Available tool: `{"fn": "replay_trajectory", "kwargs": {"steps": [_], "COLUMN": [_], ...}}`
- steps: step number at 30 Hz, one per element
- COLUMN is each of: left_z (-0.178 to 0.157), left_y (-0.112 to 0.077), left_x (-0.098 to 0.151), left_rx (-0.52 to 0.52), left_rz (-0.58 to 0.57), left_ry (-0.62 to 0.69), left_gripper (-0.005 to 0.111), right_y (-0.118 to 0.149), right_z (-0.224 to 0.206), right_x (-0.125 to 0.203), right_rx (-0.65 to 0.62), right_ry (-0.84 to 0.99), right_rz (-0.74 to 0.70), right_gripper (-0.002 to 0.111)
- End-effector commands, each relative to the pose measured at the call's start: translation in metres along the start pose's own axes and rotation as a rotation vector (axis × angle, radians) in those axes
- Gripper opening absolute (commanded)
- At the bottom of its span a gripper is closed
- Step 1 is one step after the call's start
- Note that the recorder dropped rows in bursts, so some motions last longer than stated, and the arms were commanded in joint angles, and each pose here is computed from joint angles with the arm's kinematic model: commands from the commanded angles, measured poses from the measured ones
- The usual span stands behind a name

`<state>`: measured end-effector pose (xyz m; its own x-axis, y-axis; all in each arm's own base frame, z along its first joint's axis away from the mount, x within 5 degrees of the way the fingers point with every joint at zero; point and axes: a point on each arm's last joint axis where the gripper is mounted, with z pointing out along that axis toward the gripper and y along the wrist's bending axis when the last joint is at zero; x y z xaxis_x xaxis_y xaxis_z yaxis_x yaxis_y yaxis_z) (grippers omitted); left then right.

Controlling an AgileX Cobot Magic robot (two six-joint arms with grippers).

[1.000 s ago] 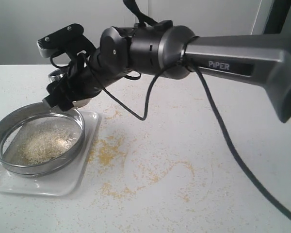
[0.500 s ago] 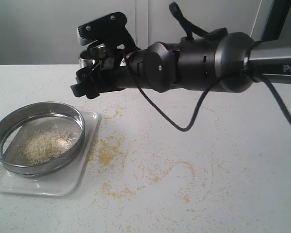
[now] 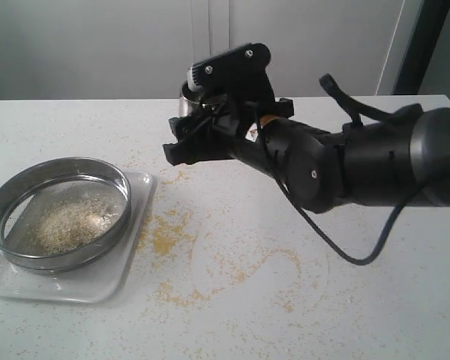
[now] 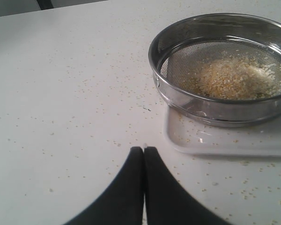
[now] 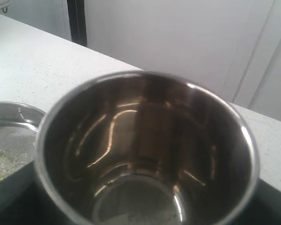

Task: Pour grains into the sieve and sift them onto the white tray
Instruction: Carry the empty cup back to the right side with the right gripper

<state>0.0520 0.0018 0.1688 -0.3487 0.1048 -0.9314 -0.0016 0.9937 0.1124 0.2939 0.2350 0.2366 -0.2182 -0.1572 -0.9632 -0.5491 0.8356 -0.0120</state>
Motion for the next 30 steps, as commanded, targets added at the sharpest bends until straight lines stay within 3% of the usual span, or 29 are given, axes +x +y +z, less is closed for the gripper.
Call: {"fn": "replay_trajectory", "kwargs": {"steps": [1,12,19,30], "left_z": [0.001,0.001,0.001,0.001], "left_y": [0.0,0.0,0.0,0.0], "left_x": [0.002,0.002,0.002,0.002], "left_rx": [0.002,0.002,0.002,0.002], "left_rz": [-0.01,-0.01,-0.01,-0.01], "left_ry": [0.002,0.002,0.002,0.002], "left_gripper": [0.0,0.0,0.0,0.0], "right_y": [-0.012,-0.089,-0.135,-0.177], "right_z": [-0.012,-0.037,-0.042,-0.04], "right_x": [0.01,0.053,0.066,0.102], "right_rx": [0.046,0.265,0.269,0.356], "right_ry": [-0.042,-0.044,-0.042,-0.014], "right_rz": [0.035,0.105,0.141,0.165], "right_gripper": [0.0,0.0,0.0,0.0]}}
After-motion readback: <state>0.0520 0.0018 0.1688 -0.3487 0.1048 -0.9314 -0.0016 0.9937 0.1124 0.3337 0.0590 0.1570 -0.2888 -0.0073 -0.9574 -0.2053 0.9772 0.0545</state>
